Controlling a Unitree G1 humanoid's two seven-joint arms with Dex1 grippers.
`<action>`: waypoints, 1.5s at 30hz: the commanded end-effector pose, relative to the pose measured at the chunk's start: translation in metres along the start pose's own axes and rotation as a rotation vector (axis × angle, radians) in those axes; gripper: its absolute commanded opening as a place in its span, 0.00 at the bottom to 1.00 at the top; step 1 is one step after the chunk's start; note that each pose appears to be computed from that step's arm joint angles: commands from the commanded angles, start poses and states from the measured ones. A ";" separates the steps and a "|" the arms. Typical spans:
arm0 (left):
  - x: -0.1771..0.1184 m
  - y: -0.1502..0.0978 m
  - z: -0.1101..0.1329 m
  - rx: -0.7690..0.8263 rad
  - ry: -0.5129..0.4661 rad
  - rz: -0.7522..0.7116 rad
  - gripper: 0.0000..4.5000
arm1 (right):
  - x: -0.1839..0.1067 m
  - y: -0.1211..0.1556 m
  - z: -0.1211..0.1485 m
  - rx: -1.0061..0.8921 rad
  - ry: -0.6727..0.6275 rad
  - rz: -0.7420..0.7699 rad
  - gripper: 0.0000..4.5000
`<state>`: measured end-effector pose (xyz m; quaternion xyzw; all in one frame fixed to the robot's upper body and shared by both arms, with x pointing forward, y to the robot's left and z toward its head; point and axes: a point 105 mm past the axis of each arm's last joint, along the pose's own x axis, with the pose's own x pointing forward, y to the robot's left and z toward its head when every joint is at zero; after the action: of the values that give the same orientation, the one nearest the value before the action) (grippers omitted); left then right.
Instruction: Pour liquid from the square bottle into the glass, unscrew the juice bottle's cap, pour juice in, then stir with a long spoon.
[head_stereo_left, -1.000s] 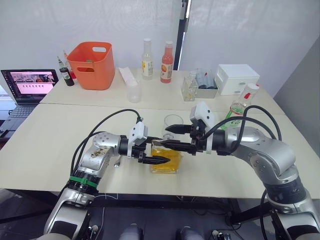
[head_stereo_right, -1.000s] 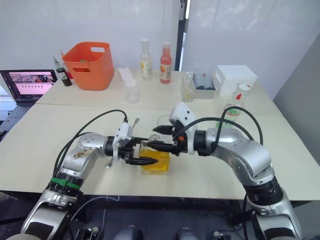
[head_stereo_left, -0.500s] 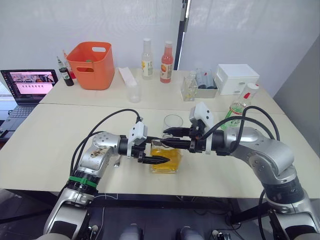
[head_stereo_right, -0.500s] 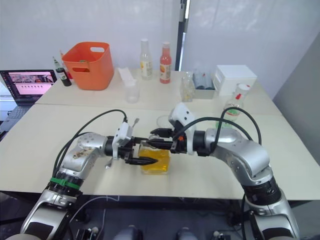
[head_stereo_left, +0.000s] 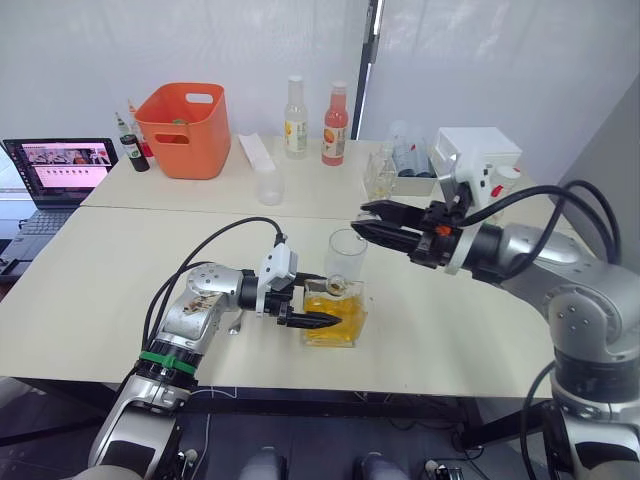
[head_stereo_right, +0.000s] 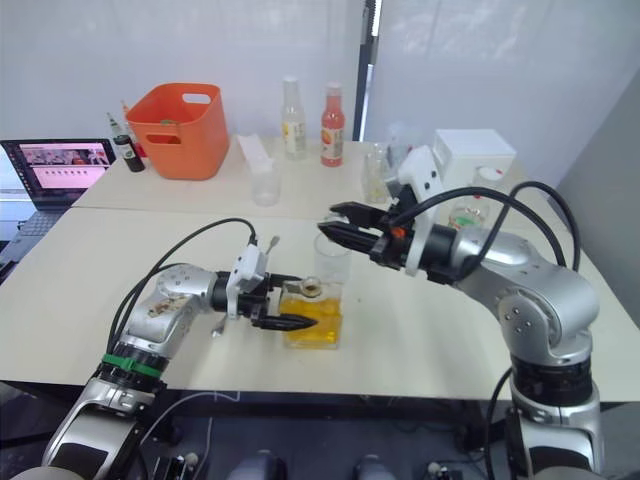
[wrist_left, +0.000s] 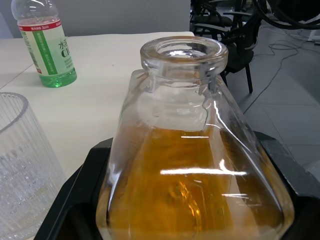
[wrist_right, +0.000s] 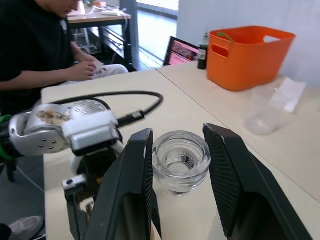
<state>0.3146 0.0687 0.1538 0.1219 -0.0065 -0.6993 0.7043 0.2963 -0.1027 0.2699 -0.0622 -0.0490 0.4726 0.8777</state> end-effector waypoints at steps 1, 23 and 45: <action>0.003 -0.002 0.003 0.015 0.006 -0.025 0.63 | -0.035 -0.039 -0.021 -0.022 0.055 -0.285 0.23; 0.001 0.000 0.005 0.017 0.002 -0.020 0.63 | -0.144 -0.103 -0.178 0.082 0.285 -1.158 0.23; 0.000 0.003 0.006 0.020 0.006 -0.016 0.63 | -0.143 -0.102 -0.176 0.160 0.222 -1.156 0.90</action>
<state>0.3163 0.0701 0.1538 0.1232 -0.0011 -0.7008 0.7027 0.3277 -0.2848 0.0922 -0.0088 0.0840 -0.0830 0.9930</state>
